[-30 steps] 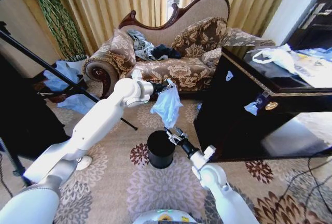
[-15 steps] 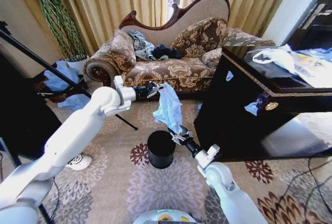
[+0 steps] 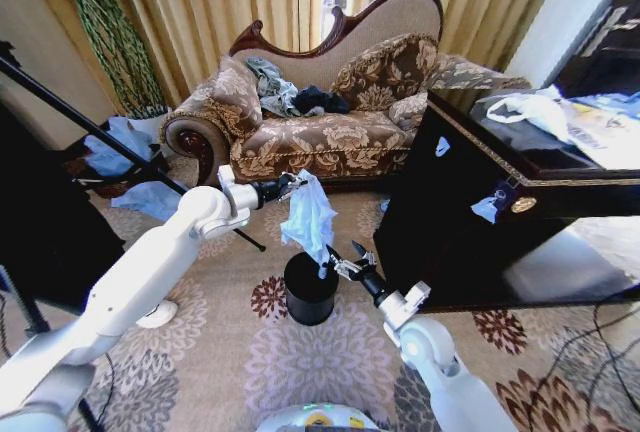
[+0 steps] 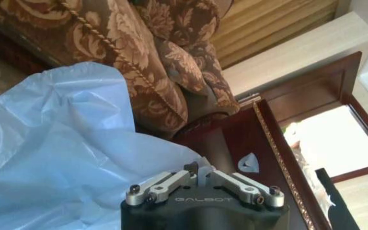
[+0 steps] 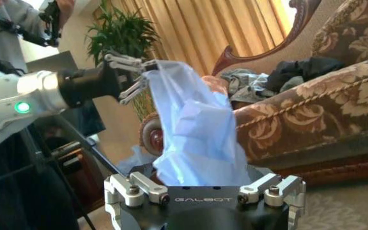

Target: Place a garbage bag over the trash bin.

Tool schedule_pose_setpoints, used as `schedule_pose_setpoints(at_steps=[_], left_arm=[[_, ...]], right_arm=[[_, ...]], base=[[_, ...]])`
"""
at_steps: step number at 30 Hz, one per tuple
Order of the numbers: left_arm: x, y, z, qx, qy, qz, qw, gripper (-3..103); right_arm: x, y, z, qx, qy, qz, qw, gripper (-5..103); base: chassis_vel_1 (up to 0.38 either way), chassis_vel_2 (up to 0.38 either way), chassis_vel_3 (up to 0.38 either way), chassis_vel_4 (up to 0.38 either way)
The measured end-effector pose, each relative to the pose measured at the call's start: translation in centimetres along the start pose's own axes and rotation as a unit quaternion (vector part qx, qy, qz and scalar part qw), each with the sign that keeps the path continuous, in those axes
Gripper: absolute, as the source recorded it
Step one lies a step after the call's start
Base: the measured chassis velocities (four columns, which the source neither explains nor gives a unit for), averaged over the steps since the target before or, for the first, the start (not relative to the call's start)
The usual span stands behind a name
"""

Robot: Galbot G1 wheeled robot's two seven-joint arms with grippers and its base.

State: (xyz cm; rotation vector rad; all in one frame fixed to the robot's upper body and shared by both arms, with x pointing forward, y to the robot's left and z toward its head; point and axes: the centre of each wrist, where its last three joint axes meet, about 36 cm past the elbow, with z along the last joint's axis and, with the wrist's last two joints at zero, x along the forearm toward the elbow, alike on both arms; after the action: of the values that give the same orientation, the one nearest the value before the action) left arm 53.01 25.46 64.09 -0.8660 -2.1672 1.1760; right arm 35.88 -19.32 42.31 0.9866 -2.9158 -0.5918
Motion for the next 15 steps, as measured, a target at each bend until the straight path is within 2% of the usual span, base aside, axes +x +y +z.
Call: schedule_pose_setpoints(at_steps=[7, 12, 15], left_arm=[[-0.3, -1.2, 0.4, -0.009, 0.007, 0.005, 0.9999, 0], [-0.3, -1.8, 0.9, -0.013, 0.01, 0.009, 0.9998, 0], [-0.2, -2.1, 1.1, -0.015, 0.011, 0.011, 0.9998, 0]], right_arm=[[-1.4, 1.1, 0.7, -0.004, -0.005, -0.007, 1.0, 96], [-2.9, 0.6, 0.7, 0.006, -0.014, -0.001, 1.0, 96], [-4.4, -0.3, 0.3, 0.024, -0.023, 0.005, 0.999, 96]], base=[[0.0, 0.0, 0.0, 0.0], [0.0, 0.0, 0.0, 0.0], [0.0, 0.0, 0.0, 0.0]])
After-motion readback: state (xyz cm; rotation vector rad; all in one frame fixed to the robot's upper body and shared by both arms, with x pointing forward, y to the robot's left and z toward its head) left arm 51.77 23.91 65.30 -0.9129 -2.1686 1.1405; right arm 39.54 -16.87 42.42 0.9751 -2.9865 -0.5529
